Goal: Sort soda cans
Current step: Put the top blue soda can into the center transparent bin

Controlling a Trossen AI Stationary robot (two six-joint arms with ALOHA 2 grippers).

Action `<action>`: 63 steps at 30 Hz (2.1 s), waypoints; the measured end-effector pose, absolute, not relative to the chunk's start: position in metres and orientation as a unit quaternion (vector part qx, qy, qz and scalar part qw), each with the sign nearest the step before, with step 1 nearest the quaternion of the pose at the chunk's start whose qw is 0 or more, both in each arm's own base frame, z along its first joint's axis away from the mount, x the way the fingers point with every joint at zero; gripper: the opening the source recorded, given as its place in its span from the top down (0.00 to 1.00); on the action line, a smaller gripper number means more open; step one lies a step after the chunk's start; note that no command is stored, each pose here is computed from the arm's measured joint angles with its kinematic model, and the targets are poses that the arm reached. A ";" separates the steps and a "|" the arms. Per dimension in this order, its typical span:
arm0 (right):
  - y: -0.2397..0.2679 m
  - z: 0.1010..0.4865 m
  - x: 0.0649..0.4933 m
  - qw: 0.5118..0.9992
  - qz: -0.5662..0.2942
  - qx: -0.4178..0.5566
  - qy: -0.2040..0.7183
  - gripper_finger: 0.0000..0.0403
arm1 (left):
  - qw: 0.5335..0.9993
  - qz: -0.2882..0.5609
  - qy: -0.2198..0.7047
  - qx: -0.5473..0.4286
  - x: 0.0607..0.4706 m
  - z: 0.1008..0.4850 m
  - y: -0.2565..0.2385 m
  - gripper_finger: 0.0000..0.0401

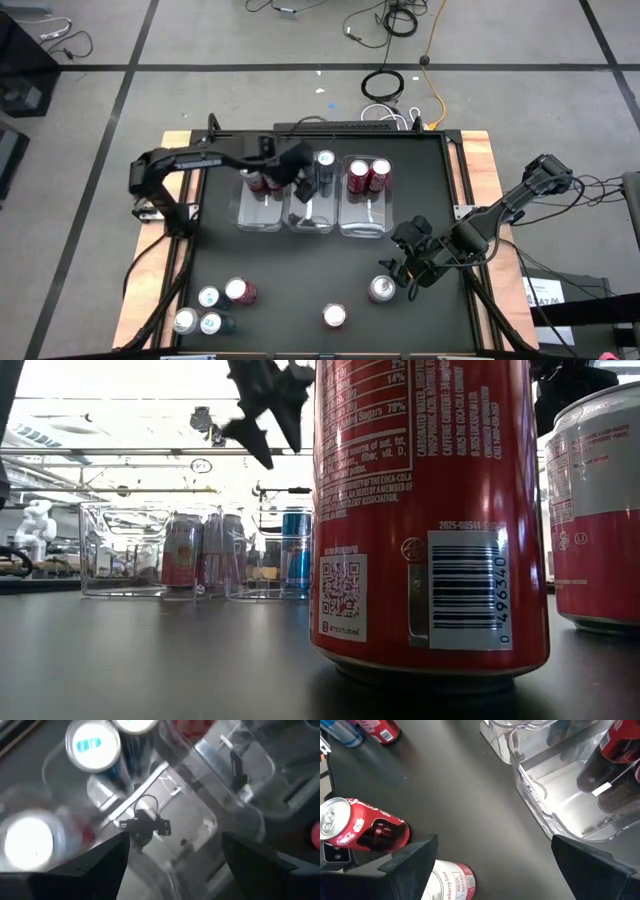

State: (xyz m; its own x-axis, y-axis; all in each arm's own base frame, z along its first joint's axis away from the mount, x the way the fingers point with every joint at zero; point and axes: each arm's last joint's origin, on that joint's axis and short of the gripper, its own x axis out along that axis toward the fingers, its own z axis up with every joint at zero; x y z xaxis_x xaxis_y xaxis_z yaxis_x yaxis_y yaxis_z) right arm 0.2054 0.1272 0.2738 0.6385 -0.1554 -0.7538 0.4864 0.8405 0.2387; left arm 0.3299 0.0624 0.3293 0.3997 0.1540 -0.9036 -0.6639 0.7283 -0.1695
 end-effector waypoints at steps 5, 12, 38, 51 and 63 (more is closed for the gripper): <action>0.128 0.274 0.205 0.876 -0.175 0.219 0.392 0.05 | 0.777 0.289 0.484 -0.279 0.307 0.343 0.012 0.19; 0.130 0.273 0.204 0.873 -0.150 0.212 0.414 0.05 | 0.769 0.297 0.461 -0.328 0.282 0.353 -0.059 0.19; 0.131 0.274 0.205 0.858 -0.174 0.277 0.397 0.05 | 0.751 0.322 0.421 -0.394 0.162 0.309 -0.141 0.19; 0.131 0.274 0.206 0.838 -0.198 0.336 0.382 0.05 | 0.787 0.231 0.447 -0.355 0.148 0.313 -0.135 0.19; 0.131 0.275 0.206 0.838 -0.200 0.340 0.377 0.05 | 0.762 0.210 0.484 -0.374 0.147 0.313 -0.138 0.19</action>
